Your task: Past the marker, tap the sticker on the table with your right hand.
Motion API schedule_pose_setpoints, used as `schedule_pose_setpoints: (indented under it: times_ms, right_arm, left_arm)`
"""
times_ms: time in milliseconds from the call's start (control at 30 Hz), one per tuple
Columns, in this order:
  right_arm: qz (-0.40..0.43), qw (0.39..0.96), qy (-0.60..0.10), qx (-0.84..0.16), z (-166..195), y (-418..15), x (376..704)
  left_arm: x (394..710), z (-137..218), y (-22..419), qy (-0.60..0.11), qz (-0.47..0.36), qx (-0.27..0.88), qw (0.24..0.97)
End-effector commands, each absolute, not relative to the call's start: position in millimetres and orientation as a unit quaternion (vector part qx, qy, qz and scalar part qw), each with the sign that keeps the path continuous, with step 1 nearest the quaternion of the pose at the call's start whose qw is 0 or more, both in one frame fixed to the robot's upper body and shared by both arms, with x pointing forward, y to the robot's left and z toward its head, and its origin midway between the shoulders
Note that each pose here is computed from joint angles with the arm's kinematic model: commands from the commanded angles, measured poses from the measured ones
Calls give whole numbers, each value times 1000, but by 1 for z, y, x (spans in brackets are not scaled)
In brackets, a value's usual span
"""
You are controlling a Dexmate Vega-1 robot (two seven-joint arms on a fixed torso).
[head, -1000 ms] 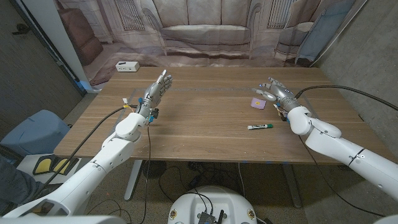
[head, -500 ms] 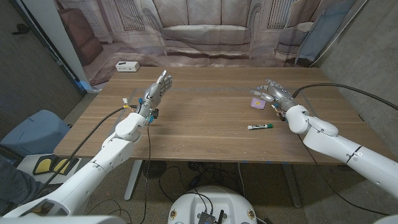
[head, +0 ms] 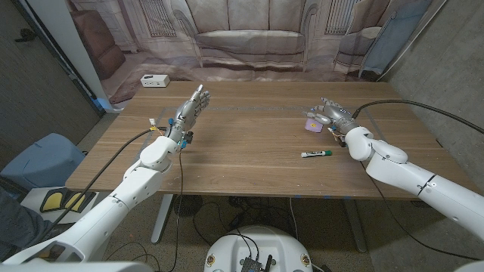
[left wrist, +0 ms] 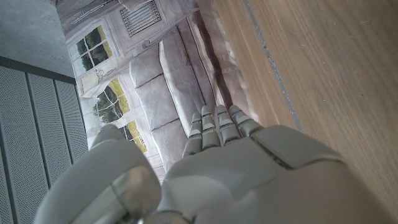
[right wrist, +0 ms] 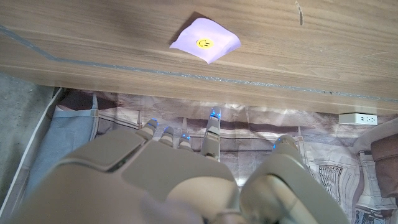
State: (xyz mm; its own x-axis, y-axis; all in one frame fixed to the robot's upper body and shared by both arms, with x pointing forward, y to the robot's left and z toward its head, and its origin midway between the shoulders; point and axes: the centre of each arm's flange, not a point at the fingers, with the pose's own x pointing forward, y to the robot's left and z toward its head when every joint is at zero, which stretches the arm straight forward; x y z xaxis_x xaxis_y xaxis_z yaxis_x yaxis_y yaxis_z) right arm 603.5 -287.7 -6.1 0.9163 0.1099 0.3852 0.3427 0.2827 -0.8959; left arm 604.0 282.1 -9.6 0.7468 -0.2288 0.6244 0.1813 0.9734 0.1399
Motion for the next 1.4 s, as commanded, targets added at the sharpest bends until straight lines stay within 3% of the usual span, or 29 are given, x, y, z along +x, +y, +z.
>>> schedule_pose_setpoints:
  times_ms: [33,1400]
  right_arm:
    - [-70,775,-172,-604,-9,-285,611]
    - [-66,779,-128,-610,-19,-290,635]
  left_arm:
    - [604,-11,283,-339,-109,33,934]
    - [616,-4,279,-332,-119,32,935]
